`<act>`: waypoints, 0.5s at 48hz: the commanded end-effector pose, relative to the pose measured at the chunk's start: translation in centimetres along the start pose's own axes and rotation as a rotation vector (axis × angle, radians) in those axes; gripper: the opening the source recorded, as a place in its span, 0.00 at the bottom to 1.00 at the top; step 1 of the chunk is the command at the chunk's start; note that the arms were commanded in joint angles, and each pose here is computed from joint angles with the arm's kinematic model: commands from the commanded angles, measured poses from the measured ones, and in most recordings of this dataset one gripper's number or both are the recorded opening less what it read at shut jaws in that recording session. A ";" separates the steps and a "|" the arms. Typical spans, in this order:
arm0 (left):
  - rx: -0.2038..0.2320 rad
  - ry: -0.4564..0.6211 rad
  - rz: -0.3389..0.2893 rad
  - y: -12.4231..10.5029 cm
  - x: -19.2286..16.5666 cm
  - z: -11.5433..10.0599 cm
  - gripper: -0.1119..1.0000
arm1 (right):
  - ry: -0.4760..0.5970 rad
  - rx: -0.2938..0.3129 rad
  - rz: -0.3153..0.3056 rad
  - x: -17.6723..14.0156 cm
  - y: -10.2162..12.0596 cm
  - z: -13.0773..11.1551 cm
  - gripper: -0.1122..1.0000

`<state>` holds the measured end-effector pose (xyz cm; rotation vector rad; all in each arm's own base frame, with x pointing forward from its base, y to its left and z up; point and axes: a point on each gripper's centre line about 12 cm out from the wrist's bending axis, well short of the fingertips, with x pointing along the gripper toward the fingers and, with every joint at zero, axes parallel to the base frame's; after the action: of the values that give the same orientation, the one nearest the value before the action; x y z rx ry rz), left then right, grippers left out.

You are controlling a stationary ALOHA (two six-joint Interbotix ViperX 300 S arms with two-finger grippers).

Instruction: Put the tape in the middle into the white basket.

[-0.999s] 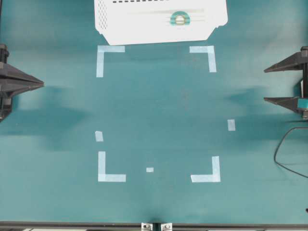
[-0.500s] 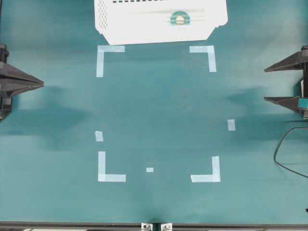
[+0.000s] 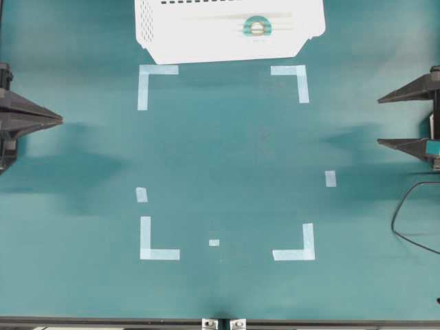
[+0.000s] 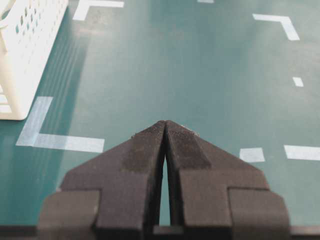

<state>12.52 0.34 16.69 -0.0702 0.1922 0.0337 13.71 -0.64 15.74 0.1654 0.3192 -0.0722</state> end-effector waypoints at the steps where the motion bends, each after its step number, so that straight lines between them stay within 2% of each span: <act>1: -0.001 -0.012 0.002 0.0 0.0 0.5 0.00 | -0.009 -0.003 0.002 0.0 0.1 0.4 0.98; 24: -0.001 -0.011 0.003 0.0 0.0 0.5 0.00 | -0.010 -0.002 0.004 0.0 0.0 0.0 0.98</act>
<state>12.52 0.34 16.69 -0.0718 0.1922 0.0338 13.57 -0.63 15.28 0.1672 0.3284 -0.0726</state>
